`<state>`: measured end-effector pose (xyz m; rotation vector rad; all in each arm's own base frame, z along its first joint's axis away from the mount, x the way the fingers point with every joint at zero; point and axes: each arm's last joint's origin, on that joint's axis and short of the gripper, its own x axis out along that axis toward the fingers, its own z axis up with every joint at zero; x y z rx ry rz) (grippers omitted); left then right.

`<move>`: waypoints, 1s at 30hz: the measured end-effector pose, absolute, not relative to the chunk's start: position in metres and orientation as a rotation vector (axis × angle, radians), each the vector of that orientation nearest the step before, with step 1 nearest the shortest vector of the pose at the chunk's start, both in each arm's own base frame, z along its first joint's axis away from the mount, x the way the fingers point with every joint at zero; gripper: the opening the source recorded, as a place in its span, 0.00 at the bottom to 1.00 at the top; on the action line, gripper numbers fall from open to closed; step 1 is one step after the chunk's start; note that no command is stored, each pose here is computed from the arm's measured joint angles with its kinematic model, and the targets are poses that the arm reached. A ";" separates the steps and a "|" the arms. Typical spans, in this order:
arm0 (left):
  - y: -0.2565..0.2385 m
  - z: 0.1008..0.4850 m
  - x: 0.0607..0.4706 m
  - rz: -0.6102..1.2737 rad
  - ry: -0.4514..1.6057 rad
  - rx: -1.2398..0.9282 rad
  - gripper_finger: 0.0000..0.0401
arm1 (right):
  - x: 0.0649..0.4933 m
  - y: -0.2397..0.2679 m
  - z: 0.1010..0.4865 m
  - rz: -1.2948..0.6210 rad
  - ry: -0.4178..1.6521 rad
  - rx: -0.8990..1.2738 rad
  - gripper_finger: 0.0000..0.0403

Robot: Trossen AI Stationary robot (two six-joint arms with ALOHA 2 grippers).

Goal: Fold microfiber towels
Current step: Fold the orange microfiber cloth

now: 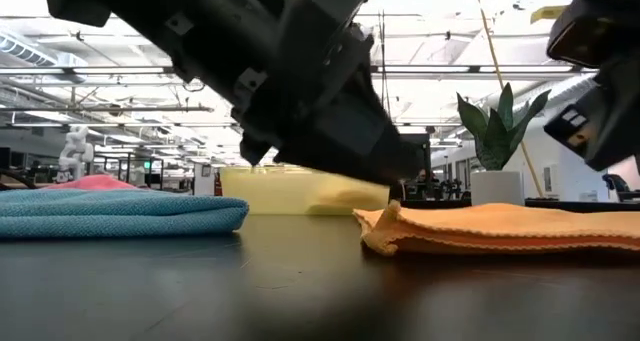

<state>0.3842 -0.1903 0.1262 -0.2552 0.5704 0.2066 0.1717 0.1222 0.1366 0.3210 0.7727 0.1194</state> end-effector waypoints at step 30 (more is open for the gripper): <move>-0.219 0.132 0.389 -0.079 0.397 -0.062 0.24 | 0.138 0.194 0.133 0.459 0.542 0.143 0.00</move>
